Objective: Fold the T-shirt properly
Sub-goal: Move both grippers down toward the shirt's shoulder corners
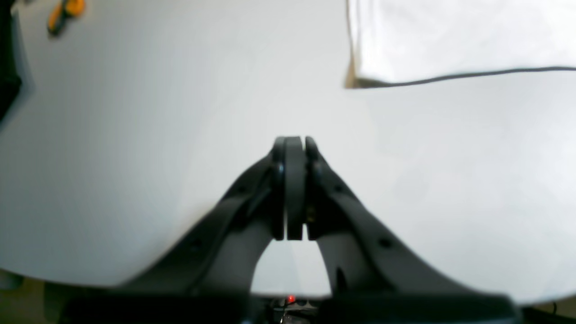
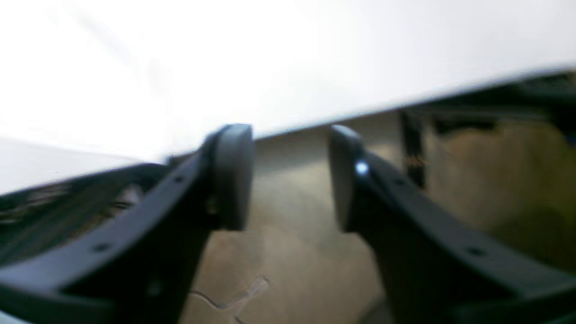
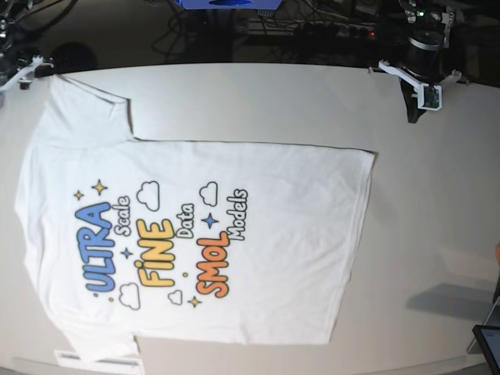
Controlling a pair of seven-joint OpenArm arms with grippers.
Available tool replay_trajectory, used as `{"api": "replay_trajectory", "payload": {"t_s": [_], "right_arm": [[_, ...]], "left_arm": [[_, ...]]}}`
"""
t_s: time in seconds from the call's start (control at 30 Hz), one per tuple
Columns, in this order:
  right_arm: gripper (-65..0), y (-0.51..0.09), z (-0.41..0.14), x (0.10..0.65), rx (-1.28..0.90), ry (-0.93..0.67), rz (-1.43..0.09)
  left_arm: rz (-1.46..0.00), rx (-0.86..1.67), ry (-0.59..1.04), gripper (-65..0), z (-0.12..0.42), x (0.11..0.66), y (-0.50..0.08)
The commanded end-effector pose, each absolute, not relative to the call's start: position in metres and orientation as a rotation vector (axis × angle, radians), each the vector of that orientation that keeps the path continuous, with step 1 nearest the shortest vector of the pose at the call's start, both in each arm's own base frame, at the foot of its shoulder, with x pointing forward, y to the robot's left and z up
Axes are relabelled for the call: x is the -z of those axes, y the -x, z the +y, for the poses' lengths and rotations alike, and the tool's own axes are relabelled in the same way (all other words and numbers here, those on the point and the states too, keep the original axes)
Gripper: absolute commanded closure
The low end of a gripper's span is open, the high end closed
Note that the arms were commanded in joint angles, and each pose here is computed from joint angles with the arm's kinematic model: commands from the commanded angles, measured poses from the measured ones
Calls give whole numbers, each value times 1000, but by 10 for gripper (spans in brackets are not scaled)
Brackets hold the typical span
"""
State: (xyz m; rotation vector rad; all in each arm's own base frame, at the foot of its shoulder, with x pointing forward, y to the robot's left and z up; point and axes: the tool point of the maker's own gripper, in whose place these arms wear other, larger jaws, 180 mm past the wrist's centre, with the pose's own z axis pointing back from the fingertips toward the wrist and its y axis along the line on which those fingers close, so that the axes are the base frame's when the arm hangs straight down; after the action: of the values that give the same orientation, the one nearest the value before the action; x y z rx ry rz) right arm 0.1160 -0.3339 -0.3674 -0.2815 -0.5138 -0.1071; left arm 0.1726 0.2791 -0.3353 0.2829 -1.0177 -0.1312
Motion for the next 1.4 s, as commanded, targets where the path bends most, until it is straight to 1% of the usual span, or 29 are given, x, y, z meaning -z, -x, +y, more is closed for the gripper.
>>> {"api": "replay_trajectory", "payload": {"t_s": [0.0, 0.03, 0.13, 0.27, 0.33, 0.4, 0.47, 0.7, 0.87, 0.97, 1.13, 1.37], "right_arm": [[-337, -124, -334, 359, 88, 282, -554], [-360, -128, -329, 359, 84, 260, -570], [-399, -135, -321, 357, 88, 216, -611], [-429, -141, -319, 353, 84, 165, -625], [-448, -147, -315, 346, 87, 95, -657], [-448, -153, -309, 338, 93, 18, -698], [-447, -156, -310, 329, 110, -26, -733], [-447, -146, -307, 351, 180, -104, -659], [-447, -145, -296, 359, 181, -138, -642], [-447, -147, -285, 370, 166, -179, -613], [-447, -141, -282, 390, 211, -233, -574], [-447, -142, -285, 392, 223, -236, -592]], "left_arm": [[-1036, 139, -295, 0, 281, 329, -173], [-1038, 138, -295, 0, 281, 329, -173], [-1036, 138, -293, 0, 281, 329, -174], [-1032, 137, -291, 0, 281, 331, -174], [-1032, 138, -292, 0, 281, 330, -174], [-1030, 137, -293, 0, 281, 331, -174], [-1029, 137, -293, 0, 282, 331, -174], [-996, 121, -291, 0, 286, 343, -167], [-979, 113, -289, 0, 289, 350, -164], [-992, 113, -284, 0, 287, 348, -169], [-999, 107, -290, 0, 289, 347, -172], [-999, 107, -290, 0, 289, 347, -172]]}}
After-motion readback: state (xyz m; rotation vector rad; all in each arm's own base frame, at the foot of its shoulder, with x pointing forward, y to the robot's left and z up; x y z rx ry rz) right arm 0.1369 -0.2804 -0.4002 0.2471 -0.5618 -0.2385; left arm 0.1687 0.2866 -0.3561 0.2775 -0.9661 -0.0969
